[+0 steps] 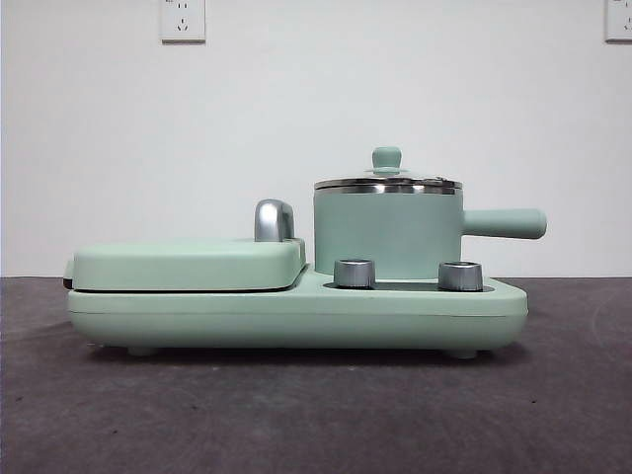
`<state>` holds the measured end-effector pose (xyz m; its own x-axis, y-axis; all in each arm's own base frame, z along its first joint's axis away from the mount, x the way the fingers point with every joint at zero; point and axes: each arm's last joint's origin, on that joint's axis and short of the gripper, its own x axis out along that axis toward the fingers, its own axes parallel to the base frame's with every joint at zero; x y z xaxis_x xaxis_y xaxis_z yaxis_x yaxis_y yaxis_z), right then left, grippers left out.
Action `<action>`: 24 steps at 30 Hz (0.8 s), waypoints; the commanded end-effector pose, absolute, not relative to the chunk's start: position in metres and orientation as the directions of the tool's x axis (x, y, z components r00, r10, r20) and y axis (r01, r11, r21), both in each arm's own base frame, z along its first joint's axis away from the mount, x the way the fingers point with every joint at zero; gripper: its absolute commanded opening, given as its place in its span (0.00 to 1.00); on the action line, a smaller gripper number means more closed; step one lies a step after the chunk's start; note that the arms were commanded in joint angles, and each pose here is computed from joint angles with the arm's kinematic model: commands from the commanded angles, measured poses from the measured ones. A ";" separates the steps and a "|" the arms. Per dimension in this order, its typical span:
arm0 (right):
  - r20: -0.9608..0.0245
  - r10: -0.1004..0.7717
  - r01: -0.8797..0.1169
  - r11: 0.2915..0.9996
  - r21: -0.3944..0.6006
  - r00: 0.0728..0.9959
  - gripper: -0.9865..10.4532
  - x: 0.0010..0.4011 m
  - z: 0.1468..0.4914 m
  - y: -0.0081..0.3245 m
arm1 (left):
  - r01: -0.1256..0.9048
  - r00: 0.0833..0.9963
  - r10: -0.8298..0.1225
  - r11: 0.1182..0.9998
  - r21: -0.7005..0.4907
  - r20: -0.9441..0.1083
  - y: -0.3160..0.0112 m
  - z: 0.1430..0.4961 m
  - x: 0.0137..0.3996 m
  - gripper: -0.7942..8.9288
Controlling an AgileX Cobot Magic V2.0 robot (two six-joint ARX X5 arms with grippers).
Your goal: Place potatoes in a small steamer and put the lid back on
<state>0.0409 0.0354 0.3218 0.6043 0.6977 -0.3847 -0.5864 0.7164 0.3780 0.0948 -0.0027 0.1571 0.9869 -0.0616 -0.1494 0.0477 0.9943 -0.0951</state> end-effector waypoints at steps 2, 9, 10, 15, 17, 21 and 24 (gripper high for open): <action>-0.369 0.705 -0.601 0.709 0.369 0.605 0.10 0.040 0.325 0.035 | 0.044 0.985 -0.056 0.996 -0.079 -0.166 -0.002 0.151 0.096 0.11; -0.369 0.705 -0.601 0.709 0.369 0.605 0.10 0.040 0.325 0.035 | 0.044 0.985 -0.056 0.996 -0.079 -0.166 -0.002 0.151 0.096 0.11; -0.369 0.705 -0.601 0.709 0.369 0.605 0.10 0.040 0.325 0.035 | 0.044 0.985 -0.056 0.996 -0.079 -0.166 -0.002 0.151 0.096 0.11; -0.369 0.705 -0.601 0.709 0.369 0.605 0.10 0.040 0.325 0.035 | 0.044 0.985 -0.056 0.996 -0.079 -0.166 -0.002 0.151 0.096 0.11; -0.369 0.705 -0.601 0.709 0.369 0.605 0.10 0.040 0.325 0.035 | 0.044 0.985 -0.056 0.996 -0.079 -0.166 -0.002 0.151 0.096 0.11; -0.360 0.691 -0.585 0.723 0.369 0.627 0.10 0.039 0.325 0.033 | 0.044 0.985 -0.056 0.996 -0.079 -0.166 -0.002 0.151 0.096 0.11; -0.343 0.641 -0.529 0.765 0.368 0.687 0.10 0.042 0.322 0.029 | 0.044 0.985 -0.056 0.996 -0.079 -0.166 -0.002 0.151 0.096 0.11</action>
<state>0.0414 0.0299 0.3216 0.6785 0.6464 -0.3489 -0.5303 0.7597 0.3762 0.0948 -0.0027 0.1571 0.9869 -0.0612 -0.1494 0.0473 0.9943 -0.0951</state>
